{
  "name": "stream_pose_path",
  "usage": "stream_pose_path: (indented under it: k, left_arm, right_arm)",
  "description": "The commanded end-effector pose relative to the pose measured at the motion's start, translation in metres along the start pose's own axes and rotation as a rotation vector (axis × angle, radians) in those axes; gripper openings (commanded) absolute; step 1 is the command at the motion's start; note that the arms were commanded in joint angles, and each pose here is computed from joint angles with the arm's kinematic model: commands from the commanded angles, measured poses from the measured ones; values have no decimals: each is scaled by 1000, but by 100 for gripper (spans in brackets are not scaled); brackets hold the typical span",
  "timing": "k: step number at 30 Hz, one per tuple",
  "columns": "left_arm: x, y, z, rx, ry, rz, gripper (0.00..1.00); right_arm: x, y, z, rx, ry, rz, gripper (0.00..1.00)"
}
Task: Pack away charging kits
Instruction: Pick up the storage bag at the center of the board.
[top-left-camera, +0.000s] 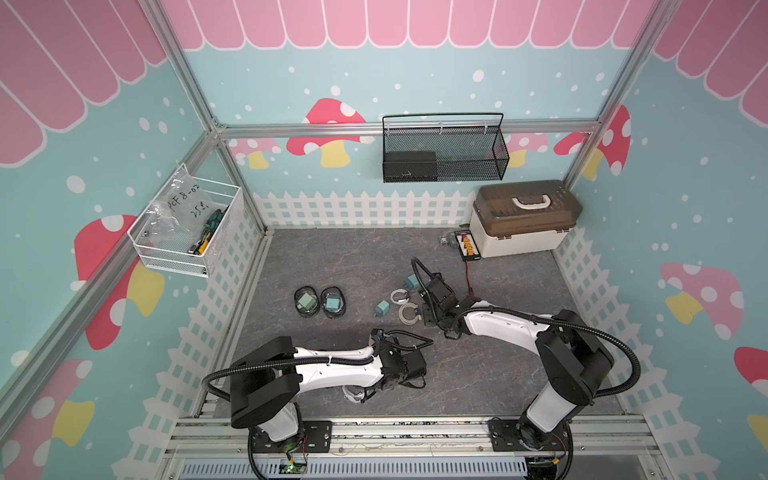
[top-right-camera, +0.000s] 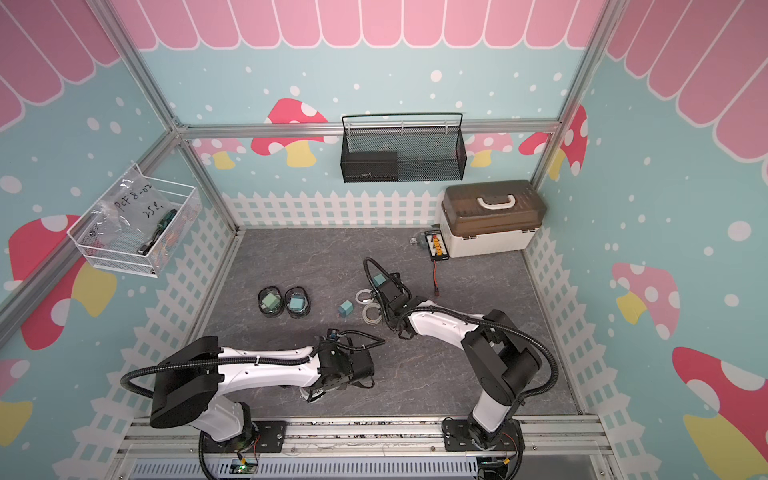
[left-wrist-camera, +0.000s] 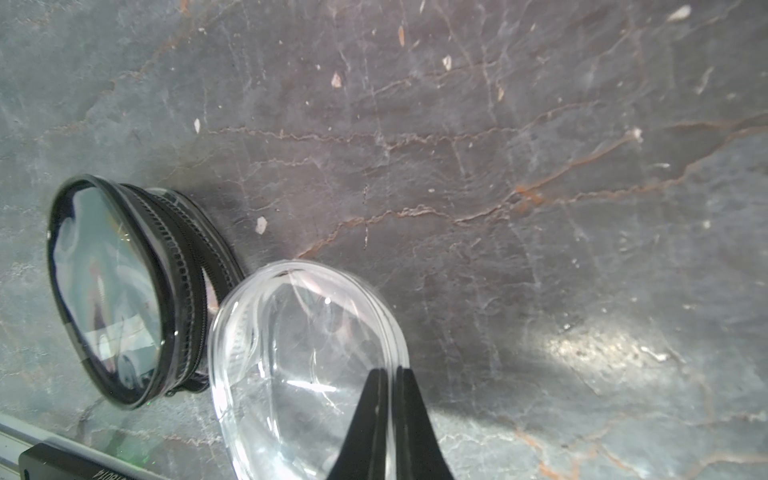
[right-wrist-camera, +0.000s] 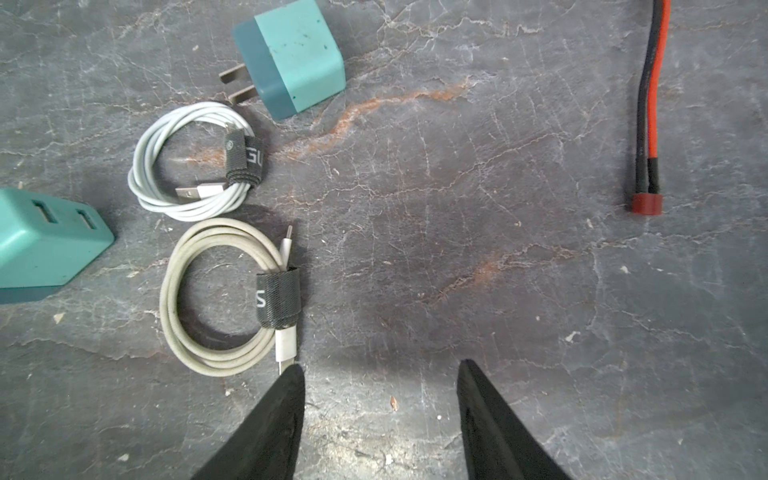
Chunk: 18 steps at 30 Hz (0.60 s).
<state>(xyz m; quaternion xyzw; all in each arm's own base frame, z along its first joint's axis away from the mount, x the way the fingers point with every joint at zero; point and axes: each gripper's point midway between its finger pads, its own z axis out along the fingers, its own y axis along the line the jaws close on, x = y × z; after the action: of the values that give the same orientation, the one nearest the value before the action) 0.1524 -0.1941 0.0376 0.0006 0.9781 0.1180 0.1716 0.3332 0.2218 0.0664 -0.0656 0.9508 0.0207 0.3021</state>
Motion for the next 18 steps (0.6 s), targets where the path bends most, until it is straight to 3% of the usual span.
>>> stream_pose_path:
  k: [1,14,18]
  left_arm:
    - [-6,1,-8,40,-22,-26,4]
    - [-32,30,-38,182,-77,-116,0]
    - [-40,37,-46,220,-99,-140,0]
  right_arm:
    - [-5,3,3,-7,0,14,58]
    - [-20,29,33,-5,78,-45,57]
    - [-2,32,53,8,150,-77,55]
